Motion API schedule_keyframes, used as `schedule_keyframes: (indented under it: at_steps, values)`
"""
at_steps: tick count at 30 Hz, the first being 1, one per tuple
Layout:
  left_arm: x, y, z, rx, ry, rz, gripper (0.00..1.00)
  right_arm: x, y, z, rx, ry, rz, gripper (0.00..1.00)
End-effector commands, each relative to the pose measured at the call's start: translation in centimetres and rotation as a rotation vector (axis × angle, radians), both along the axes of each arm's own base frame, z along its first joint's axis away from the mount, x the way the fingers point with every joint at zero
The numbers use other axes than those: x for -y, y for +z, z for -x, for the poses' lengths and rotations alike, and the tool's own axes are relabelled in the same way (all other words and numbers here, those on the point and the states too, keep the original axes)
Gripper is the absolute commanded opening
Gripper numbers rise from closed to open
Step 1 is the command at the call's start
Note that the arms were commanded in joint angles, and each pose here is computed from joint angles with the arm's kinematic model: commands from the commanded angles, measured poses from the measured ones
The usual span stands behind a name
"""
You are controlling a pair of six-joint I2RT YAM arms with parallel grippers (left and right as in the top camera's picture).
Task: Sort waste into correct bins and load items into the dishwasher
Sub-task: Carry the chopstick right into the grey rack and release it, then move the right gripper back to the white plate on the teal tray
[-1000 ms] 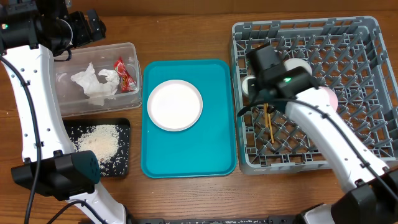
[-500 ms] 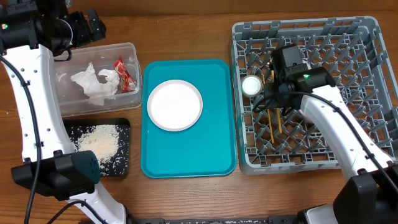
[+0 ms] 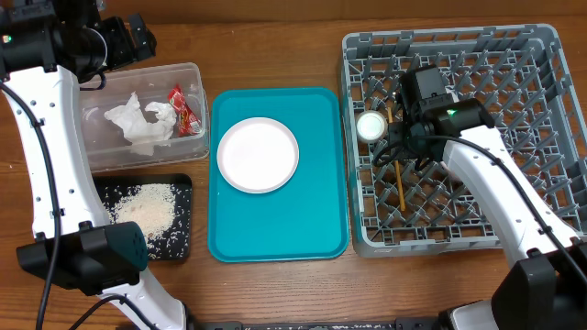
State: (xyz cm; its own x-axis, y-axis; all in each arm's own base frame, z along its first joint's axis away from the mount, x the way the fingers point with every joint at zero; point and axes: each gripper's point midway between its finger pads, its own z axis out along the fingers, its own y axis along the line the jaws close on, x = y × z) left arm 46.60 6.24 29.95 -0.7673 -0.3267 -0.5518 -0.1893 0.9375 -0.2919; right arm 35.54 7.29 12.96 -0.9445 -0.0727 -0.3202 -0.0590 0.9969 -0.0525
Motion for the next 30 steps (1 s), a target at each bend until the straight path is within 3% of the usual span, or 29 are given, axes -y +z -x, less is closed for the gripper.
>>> schedule_keyframes:
  at_steps: [1, 4, 11, 14, 19, 30]
  values:
    - [0.1, 0.6, 0.0, 0.013, 0.006, -0.002, 1.00, 0.0, -0.2, 0.0, -0.004, -0.008, -0.006, 0.42]
    - [0.1, 0.6, 0.0, 0.013, 0.006, -0.002, 1.00, -1.9, -0.3, 0.2, -0.022, 0.025, -0.113, 0.42]
    - [0.1, 0.6, 0.0, 0.013, 0.006, -0.002, 1.00, -11.7, 3.3, 1.5, -0.060, 0.253, -0.658, 0.42]
    - [0.1, 0.6, 0.0, 0.013, 0.006, -0.002, 1.00, -14.7, 5.2, 2.0, -0.047, 0.352, -0.791, 0.42]
    - [0.1, 0.6, 0.0, 0.013, 0.006, -0.002, 1.00, -17.7, 5.8, 1.7, -0.013, 0.333, -0.794, 0.42]
    - [0.1, 0.6, 0.0, 0.013, 0.006, -0.002, 1.00, -25.1, 5.2, 2.0, 0.234, 0.389, -0.543, 0.48]
